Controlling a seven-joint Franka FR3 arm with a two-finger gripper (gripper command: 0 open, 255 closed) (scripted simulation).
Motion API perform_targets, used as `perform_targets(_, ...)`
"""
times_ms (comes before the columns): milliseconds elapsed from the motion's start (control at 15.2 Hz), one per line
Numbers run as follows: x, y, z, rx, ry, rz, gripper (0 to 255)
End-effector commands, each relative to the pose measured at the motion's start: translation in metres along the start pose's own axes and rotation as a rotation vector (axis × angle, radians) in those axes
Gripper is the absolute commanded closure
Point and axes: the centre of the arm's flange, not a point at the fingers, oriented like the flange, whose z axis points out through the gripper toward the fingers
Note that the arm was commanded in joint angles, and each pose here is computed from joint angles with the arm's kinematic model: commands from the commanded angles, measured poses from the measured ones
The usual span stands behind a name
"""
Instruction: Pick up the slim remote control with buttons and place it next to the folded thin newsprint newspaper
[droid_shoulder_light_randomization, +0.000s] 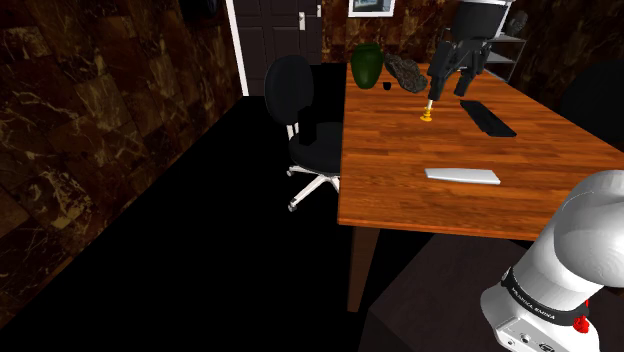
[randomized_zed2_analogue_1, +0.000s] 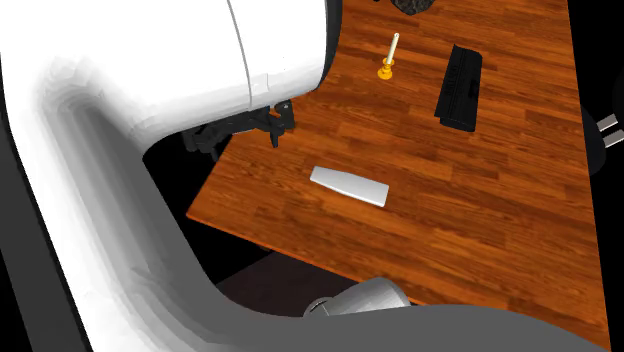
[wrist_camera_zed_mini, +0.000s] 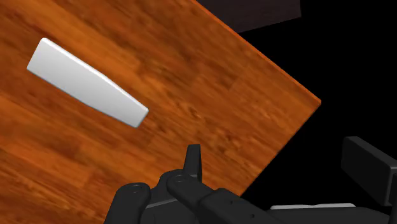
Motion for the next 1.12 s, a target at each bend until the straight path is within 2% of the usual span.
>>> perform_targets(0,0.0,0.0,0.0,0.0,0.0,0.0,0)
perform_targets(528,-0.019,0.066,0.075,-0.027,-0.025,-0.274,0)
perform_targets(1056,-0.021,0.138,0.147,-0.055,-0.05,-0.548,0)
